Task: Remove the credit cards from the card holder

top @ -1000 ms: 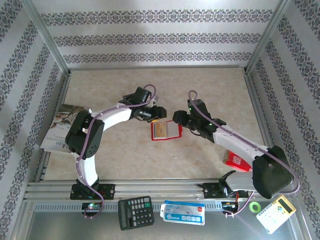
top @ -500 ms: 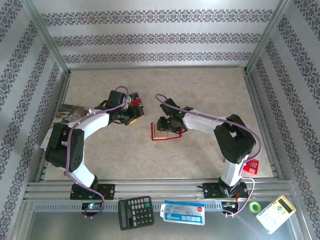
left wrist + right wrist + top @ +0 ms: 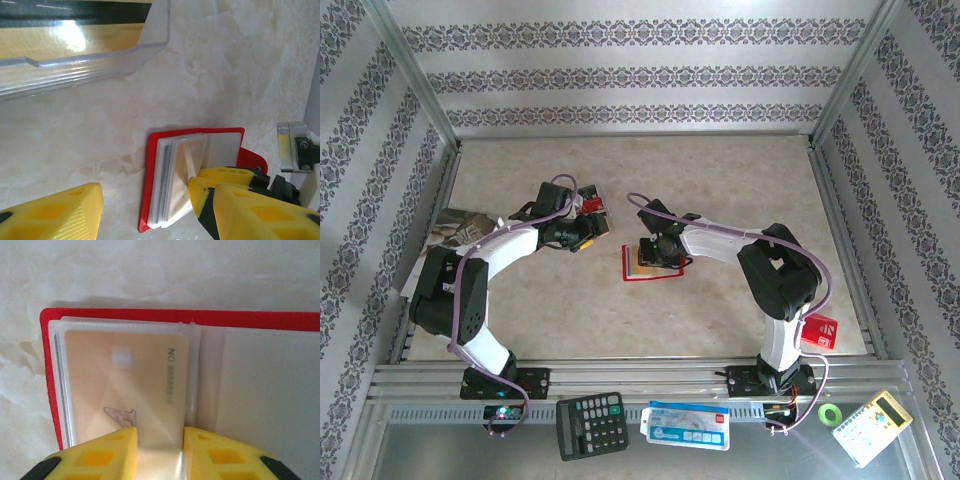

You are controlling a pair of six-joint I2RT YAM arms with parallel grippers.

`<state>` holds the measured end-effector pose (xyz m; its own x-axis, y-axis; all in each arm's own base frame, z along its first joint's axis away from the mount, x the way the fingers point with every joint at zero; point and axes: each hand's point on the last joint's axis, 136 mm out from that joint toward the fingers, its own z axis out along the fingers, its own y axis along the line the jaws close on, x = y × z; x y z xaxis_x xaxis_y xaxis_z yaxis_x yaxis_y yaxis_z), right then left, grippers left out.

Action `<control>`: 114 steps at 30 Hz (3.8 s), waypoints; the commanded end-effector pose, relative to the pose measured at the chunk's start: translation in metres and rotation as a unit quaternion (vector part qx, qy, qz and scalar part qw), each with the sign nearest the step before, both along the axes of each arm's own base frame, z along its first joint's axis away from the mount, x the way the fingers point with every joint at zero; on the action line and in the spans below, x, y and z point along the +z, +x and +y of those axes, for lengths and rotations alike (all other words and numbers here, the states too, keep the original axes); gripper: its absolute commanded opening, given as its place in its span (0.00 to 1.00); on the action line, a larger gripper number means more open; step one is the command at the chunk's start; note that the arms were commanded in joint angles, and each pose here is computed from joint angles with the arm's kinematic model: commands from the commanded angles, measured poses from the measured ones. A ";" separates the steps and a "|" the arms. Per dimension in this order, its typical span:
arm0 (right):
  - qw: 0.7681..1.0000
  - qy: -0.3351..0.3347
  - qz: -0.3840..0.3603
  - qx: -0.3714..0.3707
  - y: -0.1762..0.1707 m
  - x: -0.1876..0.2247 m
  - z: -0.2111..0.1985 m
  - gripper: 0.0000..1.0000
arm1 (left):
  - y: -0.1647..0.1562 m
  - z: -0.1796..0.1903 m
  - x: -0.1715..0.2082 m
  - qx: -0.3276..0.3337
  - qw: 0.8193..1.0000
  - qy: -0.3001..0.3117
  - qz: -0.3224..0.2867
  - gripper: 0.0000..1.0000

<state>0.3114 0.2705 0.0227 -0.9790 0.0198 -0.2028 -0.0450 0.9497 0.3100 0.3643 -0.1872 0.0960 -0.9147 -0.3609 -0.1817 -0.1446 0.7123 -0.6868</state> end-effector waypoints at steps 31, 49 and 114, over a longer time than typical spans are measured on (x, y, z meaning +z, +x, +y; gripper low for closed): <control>0.999 -0.039 0.018 0.013 -0.012 -0.014 -0.019 0.42 | -0.018 -0.051 -0.011 -0.067 0.997 -0.038 0.026 0.56; 0.999 0.008 0.035 -0.007 -0.014 -0.027 -0.027 0.26 | -0.036 -0.102 -0.028 -0.121 0.990 -0.044 0.054 0.27; 0.973 0.218 0.039 -0.068 0.002 -0.005 -0.020 0.19 | -0.043 -0.124 -0.007 -0.175 0.983 -0.045 0.032 0.24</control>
